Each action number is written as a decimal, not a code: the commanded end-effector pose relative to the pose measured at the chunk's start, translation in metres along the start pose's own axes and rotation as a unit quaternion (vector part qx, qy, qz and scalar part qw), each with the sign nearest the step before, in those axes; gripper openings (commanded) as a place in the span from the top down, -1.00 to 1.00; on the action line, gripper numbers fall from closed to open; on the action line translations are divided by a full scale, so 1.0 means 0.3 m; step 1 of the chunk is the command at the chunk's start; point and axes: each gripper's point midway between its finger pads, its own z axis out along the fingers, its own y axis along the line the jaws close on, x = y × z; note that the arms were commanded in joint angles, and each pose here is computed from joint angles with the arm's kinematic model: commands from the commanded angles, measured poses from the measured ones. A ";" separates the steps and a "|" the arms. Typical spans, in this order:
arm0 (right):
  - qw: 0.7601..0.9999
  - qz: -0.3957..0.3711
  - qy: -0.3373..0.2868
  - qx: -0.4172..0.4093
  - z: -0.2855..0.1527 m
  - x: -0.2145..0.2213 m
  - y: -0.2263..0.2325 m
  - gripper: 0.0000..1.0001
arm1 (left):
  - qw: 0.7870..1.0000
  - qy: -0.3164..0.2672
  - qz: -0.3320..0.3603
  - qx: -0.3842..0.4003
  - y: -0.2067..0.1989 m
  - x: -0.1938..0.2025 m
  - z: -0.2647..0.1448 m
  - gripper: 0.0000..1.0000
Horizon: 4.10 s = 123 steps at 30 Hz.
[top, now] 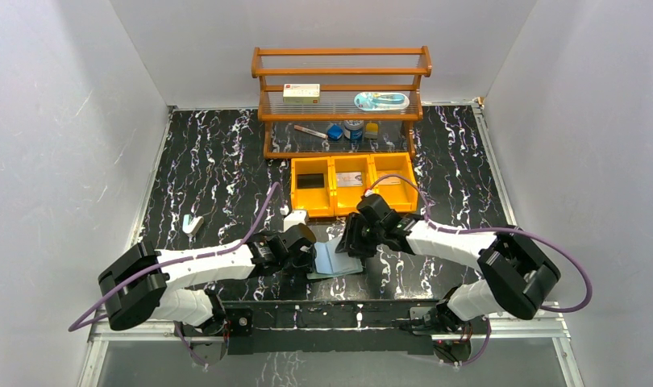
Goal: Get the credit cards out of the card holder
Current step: Remove the credit card from the card holder.
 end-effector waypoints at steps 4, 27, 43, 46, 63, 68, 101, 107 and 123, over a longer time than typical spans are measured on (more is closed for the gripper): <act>0.995 -0.005 0.002 -0.098 -0.025 -0.035 0.168 -0.05 | 1.000 -0.007 0.002 0.006 -0.017 -0.022 -0.013 0.23; 0.976 -0.028 0.068 -0.207 0.021 0.015 0.337 -0.09 | 0.999 -0.025 -0.020 -0.014 0.043 -0.021 -0.046 0.23; 0.982 -0.025 0.091 -0.163 0.100 0.047 0.304 -0.10 | 0.997 -0.066 -0.049 -0.014 0.082 -0.056 -0.109 0.09; 0.985 -0.010 0.087 -0.152 0.115 0.047 0.287 -0.09 | 0.997 -0.059 -0.039 0.014 0.042 -0.050 -0.090 0.02; 0.985 0.030 0.047 -0.163 0.071 0.017 0.291 -0.09 | 0.998 -0.009 -0.040 -0.038 0.082 0.033 0.014 0.16; 0.990 0.017 0.015 -0.140 0.028 -0.021 0.281 -0.10 | 0.998 -0.005 -0.042 -0.048 0.098 0.045 0.023 0.23; 0.998 -0.046 -0.001 -0.052 0.080 0.000 0.204 0.57 | 0.994 -0.090 -0.006 0.059 -0.104 -0.190 -0.163 0.00; 0.994 -0.026 -0.101 0.007 -0.052 -0.119 0.114 0.32 | 0.994 -0.067 -0.021 0.081 -0.154 -0.157 -0.090 0.06; 0.998 -0.048 -0.020 -0.031 -0.038 -0.046 0.038 0.19 | 0.989 0.009 -0.079 0.121 -0.152 -0.099 0.047 0.05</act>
